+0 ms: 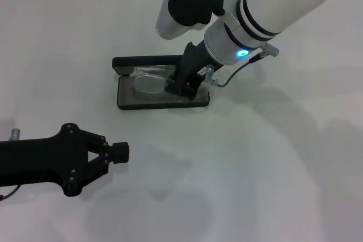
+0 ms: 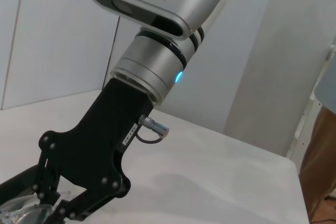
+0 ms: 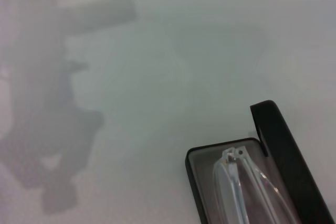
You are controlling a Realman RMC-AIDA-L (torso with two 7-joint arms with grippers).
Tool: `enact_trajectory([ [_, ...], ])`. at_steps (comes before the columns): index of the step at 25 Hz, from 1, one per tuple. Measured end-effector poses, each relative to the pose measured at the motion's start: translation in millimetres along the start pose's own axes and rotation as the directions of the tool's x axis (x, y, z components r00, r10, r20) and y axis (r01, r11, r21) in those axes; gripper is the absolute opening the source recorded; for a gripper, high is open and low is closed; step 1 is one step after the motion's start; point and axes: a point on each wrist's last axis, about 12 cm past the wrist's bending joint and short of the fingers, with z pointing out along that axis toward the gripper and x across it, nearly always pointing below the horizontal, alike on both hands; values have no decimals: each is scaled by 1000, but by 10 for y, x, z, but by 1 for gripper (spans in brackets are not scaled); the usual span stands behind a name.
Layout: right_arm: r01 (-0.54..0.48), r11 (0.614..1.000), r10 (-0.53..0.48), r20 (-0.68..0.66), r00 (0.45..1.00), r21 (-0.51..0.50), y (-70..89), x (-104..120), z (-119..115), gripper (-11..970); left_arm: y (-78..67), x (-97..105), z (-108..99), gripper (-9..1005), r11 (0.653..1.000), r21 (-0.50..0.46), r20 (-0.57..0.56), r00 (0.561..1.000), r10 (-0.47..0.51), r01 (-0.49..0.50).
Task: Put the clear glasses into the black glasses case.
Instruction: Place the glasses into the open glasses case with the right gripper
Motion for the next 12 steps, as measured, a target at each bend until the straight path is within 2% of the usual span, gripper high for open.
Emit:
enact_trajectory([
  [12, 16, 1000, -16, 3, 1000, 13, -7, -30, 11, 183, -1, 2, -2, 42, 1000, -1, 0, 1000, -5, 5],
])
